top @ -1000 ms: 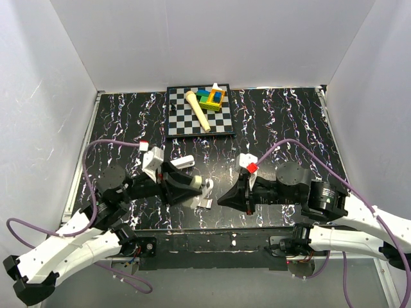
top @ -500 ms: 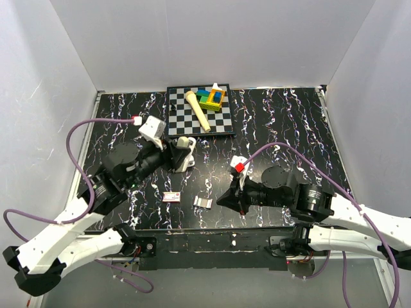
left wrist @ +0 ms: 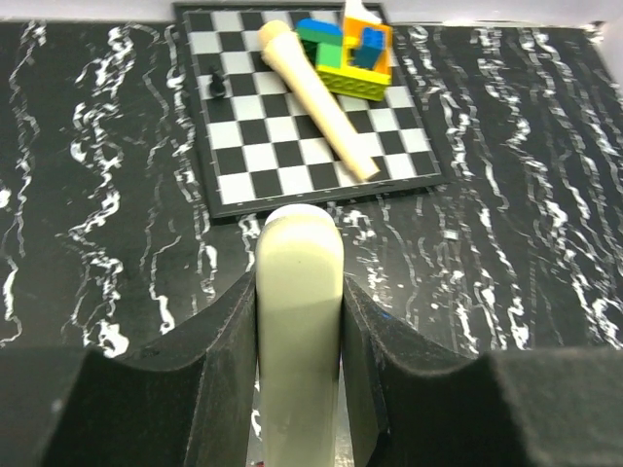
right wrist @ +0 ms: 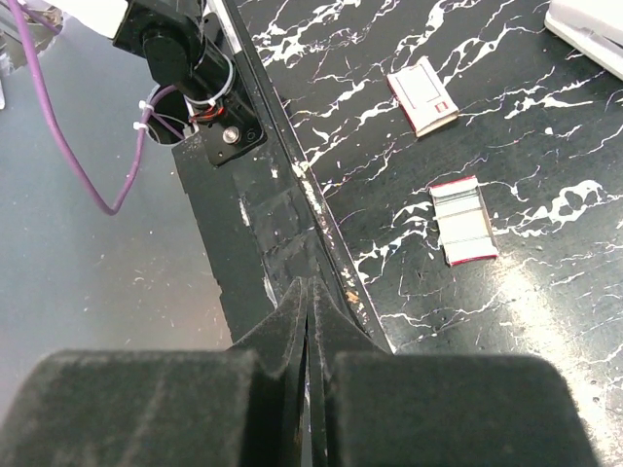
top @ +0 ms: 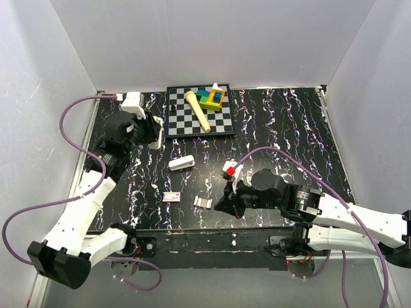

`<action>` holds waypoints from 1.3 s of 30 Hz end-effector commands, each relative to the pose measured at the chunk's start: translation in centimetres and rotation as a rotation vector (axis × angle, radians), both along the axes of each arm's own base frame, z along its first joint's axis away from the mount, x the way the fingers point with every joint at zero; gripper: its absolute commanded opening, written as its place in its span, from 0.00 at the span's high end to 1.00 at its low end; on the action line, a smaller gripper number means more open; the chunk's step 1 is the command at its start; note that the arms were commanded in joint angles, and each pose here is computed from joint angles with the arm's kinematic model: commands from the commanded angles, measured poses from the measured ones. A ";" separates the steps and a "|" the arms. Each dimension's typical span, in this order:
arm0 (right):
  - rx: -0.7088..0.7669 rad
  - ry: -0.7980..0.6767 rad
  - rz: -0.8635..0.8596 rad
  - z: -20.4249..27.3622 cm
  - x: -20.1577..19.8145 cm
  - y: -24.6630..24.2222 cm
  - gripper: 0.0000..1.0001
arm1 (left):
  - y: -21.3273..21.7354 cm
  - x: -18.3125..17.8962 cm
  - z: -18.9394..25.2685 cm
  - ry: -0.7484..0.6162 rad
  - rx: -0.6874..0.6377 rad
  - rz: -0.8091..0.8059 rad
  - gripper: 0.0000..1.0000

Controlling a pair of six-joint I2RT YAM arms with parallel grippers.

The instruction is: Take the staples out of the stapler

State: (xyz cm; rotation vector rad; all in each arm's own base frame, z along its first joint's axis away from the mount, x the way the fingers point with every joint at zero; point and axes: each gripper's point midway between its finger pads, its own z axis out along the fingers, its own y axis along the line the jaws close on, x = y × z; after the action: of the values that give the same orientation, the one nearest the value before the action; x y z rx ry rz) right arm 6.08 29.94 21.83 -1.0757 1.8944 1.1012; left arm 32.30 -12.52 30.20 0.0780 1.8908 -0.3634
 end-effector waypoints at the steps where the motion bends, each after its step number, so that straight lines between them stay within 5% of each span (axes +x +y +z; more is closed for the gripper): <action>1: 0.049 0.017 0.004 0.5 -0.1 0.8 0.99 | 2.9 2.5 0.3 -0.004 -0.018 0.097 1.00; 17: 0.024 0.072 0.043 -0.8 -0.7 2.1 0.99 | 8.8 9.7 -13.0 0.292 -0.055 0.248 1.00; 27: 0.002 0.106 0.059 -2.1 -1.0 2.8 0.99 | 10.7 11.8 -20.1 0.457 0.040 0.339 1.00; 39: -0.014 0.119 0.060 -3.0 -1.1 3.0 0.99 | 11.9 12.4 -23.6 0.541 0.103 0.391 0.99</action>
State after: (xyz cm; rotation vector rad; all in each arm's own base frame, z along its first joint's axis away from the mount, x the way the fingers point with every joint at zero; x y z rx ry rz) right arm 5.00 32.13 17.42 -1.1244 2.0279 1.1580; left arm 43.42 -1.46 5.27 -0.3464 2.4377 -0.0621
